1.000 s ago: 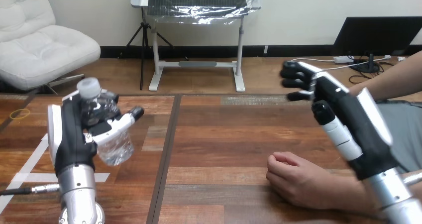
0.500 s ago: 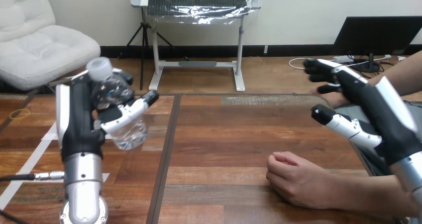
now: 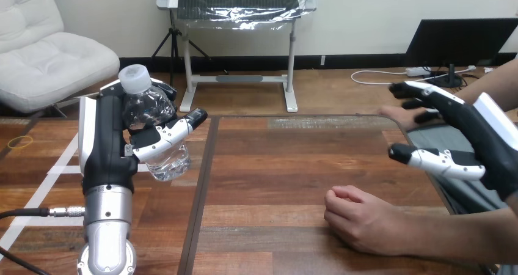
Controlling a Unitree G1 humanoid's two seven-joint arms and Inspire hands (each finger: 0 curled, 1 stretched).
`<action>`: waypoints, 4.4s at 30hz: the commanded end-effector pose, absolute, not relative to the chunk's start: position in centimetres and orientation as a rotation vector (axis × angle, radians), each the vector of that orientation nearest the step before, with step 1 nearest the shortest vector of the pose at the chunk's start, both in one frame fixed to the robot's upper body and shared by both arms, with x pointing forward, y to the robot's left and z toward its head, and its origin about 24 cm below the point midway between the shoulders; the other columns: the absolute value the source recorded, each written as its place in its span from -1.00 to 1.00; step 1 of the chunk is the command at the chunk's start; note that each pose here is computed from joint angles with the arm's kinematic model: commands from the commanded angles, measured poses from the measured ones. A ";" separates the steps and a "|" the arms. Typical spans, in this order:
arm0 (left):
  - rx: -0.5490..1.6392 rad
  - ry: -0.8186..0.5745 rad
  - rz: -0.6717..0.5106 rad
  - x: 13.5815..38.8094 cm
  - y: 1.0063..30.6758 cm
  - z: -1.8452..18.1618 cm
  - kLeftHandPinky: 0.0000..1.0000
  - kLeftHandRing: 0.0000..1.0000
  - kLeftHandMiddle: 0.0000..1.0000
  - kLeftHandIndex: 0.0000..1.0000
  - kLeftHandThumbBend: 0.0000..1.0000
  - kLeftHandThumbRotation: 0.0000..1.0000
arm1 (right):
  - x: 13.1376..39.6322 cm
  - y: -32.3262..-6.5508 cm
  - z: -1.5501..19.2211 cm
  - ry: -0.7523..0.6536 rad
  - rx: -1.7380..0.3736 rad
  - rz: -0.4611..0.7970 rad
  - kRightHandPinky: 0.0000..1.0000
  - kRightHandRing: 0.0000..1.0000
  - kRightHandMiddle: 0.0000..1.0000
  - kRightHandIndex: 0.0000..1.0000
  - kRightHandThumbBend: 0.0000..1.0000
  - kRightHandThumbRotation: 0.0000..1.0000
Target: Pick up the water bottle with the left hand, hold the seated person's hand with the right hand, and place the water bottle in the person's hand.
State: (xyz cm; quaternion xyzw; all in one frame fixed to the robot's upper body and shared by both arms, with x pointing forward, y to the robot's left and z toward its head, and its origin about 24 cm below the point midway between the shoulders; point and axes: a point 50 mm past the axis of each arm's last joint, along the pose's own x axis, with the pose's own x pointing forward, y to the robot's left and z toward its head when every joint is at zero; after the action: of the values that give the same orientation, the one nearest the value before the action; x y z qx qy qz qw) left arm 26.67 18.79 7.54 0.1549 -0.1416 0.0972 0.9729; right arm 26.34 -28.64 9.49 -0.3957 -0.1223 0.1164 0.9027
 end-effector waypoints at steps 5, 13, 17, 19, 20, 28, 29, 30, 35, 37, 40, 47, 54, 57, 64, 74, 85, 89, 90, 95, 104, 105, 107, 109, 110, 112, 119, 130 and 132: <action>0.311 -0.381 0.190 27.1 18.5 9.4 -0.48 -0.35 -0.24 -0.18 0.35 -1.00 | 27.7 -29.5 10.9 -0.210 -0.885 0.257 0.41 0.63 0.68 0.69 0.72 -0.04; 0.301 -0.379 0.185 27.3 18.5 9.2 -0.49 -0.35 -0.24 -0.18 0.34 -1.00 | 27.7 -30.4 10.3 -0.129 -0.910 0.278 0.42 0.63 0.68 0.68 0.76 -0.16; 0.301 -0.378 0.184 27.3 18.5 9.2 -0.49 -0.35 -0.25 -0.18 0.35 -1.00 | 27.8 -30.7 10.1 -0.106 -0.909 0.288 0.40 0.60 0.66 0.66 0.82 -0.29; 0.303 -0.378 0.184 27.3 18.6 9.2 -0.49 -0.35 -0.24 -0.18 0.36 -1.00 | 27.8 -30.9 10.0 -0.085 -0.919 0.293 0.39 0.60 0.66 0.66 0.86 -0.32; 0.303 -0.378 0.184 27.4 18.6 9.2 -0.49 -0.35 -0.24 -0.18 0.36 -1.00 | 27.8 -31.0 10.0 -0.080 -0.922 0.294 0.39 0.60 0.66 0.66 0.88 -0.33; 0.296 -0.378 0.179 27.4 18.6 9.2 -0.49 -0.35 -0.25 -0.18 0.35 -1.00 | 27.8 -31.4 10.1 -0.008 -0.964 0.319 0.41 0.62 0.67 0.68 0.99 -0.43; 0.296 -0.378 0.178 27.4 18.6 9.2 -0.49 -0.35 -0.25 -0.18 0.35 -1.00 | 27.8 -31.4 10.1 -0.004 -0.969 0.322 0.41 0.62 0.67 0.68 0.99 -0.45; 0.296 -0.378 0.179 27.4 18.6 9.2 -0.49 -0.35 -0.25 -0.18 0.35 -1.00 | 27.8 -31.5 10.2 0.008 -0.979 0.326 0.41 0.62 0.67 0.68 0.99 -0.46; 0.298 -0.377 0.180 27.4 18.7 9.2 -0.49 -0.35 -0.25 -0.18 0.35 -1.00 | 27.8 -31.7 10.4 0.033 -1.009 0.344 0.42 0.63 0.68 0.69 1.00 -0.53; 0.293 -0.377 0.180 27.5 18.7 9.2 -0.50 -0.35 -0.25 -0.18 0.35 -1.00 | 27.8 -31.9 10.5 0.050 -1.023 0.349 0.42 0.63 0.68 0.69 1.00 -0.58; 0.288 -0.376 0.179 27.5 18.8 9.2 -0.50 -0.35 -0.25 -0.18 0.35 -1.00 | 27.8 -32.0 10.6 0.063 -1.027 0.355 0.42 0.63 0.68 0.69 1.00 -0.62; 0.281 -0.367 0.181 27.5 18.8 9.0 -0.50 -0.36 -0.25 -0.18 0.34 -1.00 | 27.9 -32.1 11.0 0.087 -1.034 0.398 0.44 0.62 0.68 0.70 1.00 -0.80; 0.288 -0.360 0.182 27.5 18.9 8.9 -0.50 -0.36 -0.25 -0.18 0.33 -1.00 | 28.0 -32.2 11.2 0.129 -1.050 0.423 0.46 0.63 0.69 0.71 1.00 -0.90; 0.287 -0.361 0.181 27.5 18.9 8.9 -0.51 -0.37 -0.26 -0.18 0.32 -1.00 | 28.0 -32.1 11.3 0.153 -1.049 0.434 0.45 0.63 0.70 0.72 1.00 -0.94; 0.298 -0.360 0.181 27.5 19.0 8.8 -0.51 -0.36 -0.25 -0.18 0.31 -1.00 | 28.1 -32.2 11.5 0.213 -1.055 0.454 0.46 0.66 0.74 0.75 1.00 -0.96; 0.296 -0.353 0.188 27.4 19.1 8.8 -0.50 -0.36 -0.25 -0.18 0.31 -1.00 | 28.1 -32.1 11.9 0.283 -1.058 0.484 0.53 0.74 0.80 0.79 1.00 -0.86; 0.290 -0.351 0.189 27.4 19.1 8.8 -0.50 -0.36 -0.25 -0.18 0.29 -1.00 | 28.2 -31.4 12.0 0.283 -1.104 0.520 0.58 0.78 0.80 0.79 1.00 -0.89; 0.281 -0.348 0.190 27.4 19.2 8.8 -0.50 -0.36 -0.25 -0.18 0.29 -1.00 | 28.2 -31.3 11.7 0.306 -1.099 0.519 0.58 0.78 0.80 0.78 1.00 -0.94; 0.282 -0.349 0.190 27.4 19.2 8.8 -0.50 -0.36 -0.25 -0.18 0.29 -1.00 | 28.2 -31.2 11.6 0.307 -1.106 0.524 0.59 0.79 0.80 0.78 1.00 -0.95; 0.287 -0.352 0.190 27.4 19.2 8.8 -0.50 -0.35 -0.25 -0.18 0.28 -1.00 | 28.3 -31.0 11.4 0.318 -1.121 0.545 0.60 0.79 0.79 0.77 1.00 -0.96; 0.287 -0.352 0.188 27.4 19.2 8.8 -0.49 -0.35 -0.25 -0.18 0.29 -1.00 | 28.4 -30.5 10.4 0.340 -1.123 0.573 0.59 0.76 0.77 0.74 1.00 -0.94; 0.285 -0.350 0.188 27.4 19.2 8.8 -0.49 -0.35 -0.25 -0.18 0.28 -1.00 | 28.5 -30.5 10.2 0.347 -1.116 0.576 0.58 0.75 0.77 0.74 1.00 -0.93; 0.282 -0.348 0.187 27.4 19.1 8.8 -0.49 -0.35 -0.25 -0.18 0.29 -1.00 | 28.5 -30.4 10.0 0.355 -1.108 0.579 0.56 0.74 0.77 0.74 1.00 -0.93; 0.281 -0.348 0.186 27.4 19.1 8.8 -0.49 -0.36 -0.25 -0.18 0.29 -1.00 | 28.6 -30.3 9.7 0.371 -1.103 0.586 0.55 0.72 0.77 0.73 1.00 -0.93; 0.282 -0.348 0.186 27.4 19.1 8.8 -0.49 -0.36 -0.25 -0.18 0.29 -1.00 | 28.6 -30.3 9.6 0.375 -1.102 0.589 0.54 0.72 0.77 0.73 1.00 -0.93; 0.284 -0.344 0.186 27.4 19.1 8.8 -0.49 -0.36 -0.25 -0.18 0.29 -1.00 | 28.6 -30.1 9.2 0.381 -1.107 0.600 0.53 0.71 0.76 0.73 1.00 -0.93; 0.277 -0.341 0.182 27.4 19.1 8.6 -0.50 -0.36 -0.25 -0.18 0.29 -1.00 | 28.7 -29.7 8.4 0.386 -1.126 0.627 0.47 0.66 0.73 0.72 1.00 -0.92; 0.283 -0.337 0.186 27.5 19.2 8.6 -0.50 -0.36 -0.25 -0.17 0.30 -1.00 | 29.0 -29.2 7.1 0.438 -1.145 0.649 0.39 0.60 0.71 0.70 1.00 -0.91; 0.284 -0.336 0.187 27.5 19.2 8.6 -0.50 -0.36 -0.25 -0.18 0.30 -1.00 | 29.0 -29.1 7.0 0.442 -1.145 0.653 0.39 0.60 0.71 0.70 1.00 -0.90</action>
State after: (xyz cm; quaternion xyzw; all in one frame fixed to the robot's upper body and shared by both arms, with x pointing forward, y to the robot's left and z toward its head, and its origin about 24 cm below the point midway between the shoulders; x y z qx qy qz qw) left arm 26.61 19.34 6.73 0.1430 -0.1253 0.0923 0.9774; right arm 28.32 -30.07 7.61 -0.5351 0.2031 0.2944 0.7653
